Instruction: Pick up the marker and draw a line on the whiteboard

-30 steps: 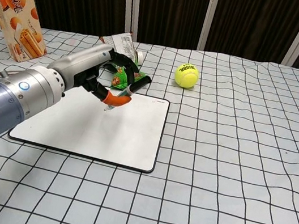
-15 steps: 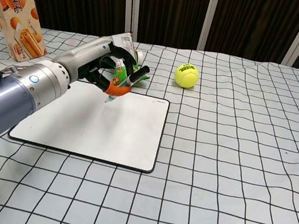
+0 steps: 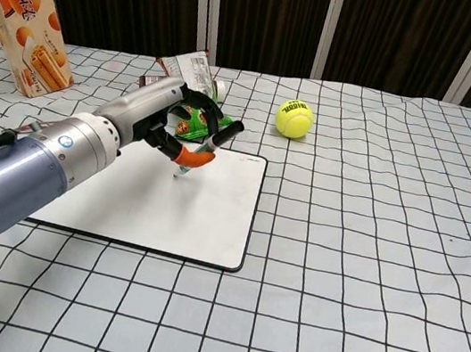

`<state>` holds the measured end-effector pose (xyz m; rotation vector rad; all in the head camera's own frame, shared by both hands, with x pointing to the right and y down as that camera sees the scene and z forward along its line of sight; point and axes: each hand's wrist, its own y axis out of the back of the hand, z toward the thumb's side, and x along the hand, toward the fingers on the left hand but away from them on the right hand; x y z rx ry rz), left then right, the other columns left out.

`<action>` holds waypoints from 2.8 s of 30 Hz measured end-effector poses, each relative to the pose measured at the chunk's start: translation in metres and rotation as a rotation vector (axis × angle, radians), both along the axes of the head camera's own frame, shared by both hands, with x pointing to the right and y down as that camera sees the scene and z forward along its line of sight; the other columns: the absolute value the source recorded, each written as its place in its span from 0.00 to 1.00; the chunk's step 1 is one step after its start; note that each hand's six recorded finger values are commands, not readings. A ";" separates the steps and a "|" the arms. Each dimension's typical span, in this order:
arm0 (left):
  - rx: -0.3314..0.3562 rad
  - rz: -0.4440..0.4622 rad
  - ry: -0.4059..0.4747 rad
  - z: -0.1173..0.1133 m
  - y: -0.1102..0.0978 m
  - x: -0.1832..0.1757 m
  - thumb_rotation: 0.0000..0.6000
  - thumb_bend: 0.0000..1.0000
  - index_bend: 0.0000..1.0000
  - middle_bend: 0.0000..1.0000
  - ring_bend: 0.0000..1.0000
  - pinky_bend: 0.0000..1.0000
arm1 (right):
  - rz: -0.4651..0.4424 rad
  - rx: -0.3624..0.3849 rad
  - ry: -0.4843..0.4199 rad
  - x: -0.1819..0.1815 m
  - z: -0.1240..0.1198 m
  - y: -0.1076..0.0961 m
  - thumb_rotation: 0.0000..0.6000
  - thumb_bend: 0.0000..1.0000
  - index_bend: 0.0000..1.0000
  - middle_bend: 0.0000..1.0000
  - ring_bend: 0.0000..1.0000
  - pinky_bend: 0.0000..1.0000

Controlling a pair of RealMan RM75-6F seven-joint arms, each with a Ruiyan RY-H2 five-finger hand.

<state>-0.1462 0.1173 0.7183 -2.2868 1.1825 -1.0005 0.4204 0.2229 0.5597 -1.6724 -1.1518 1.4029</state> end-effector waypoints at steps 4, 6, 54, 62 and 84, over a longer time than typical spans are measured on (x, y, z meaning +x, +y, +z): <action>-0.003 0.011 0.010 -0.002 0.005 0.001 1.00 0.55 0.70 0.20 0.05 0.15 | 0.001 0.002 0.002 0.000 0.000 0.000 1.00 0.33 0.00 0.00 0.00 0.00; -0.006 0.020 0.017 -0.003 0.008 0.002 1.00 0.55 0.70 0.20 0.05 0.15 | 0.001 0.002 0.002 0.000 0.000 0.000 1.00 0.33 0.00 0.00 0.00 0.00; 0.038 0.053 -0.008 -0.011 -0.004 -0.014 1.00 0.54 0.71 0.21 0.05 0.15 | 0.002 0.002 -0.004 0.000 0.000 0.001 1.00 0.33 0.00 0.00 0.00 0.00; 0.029 0.056 -0.004 -0.006 -0.001 -0.009 1.00 0.54 0.71 0.21 0.05 0.15 | 0.004 -0.002 -0.007 -0.001 0.000 0.001 1.00 0.33 0.00 0.00 0.00 0.00; 0.016 0.060 0.002 0.003 0.002 -0.001 1.00 0.54 0.71 0.21 0.05 0.15 | 0.003 0.000 -0.002 0.000 -0.001 0.001 1.00 0.33 0.00 0.00 0.00 0.00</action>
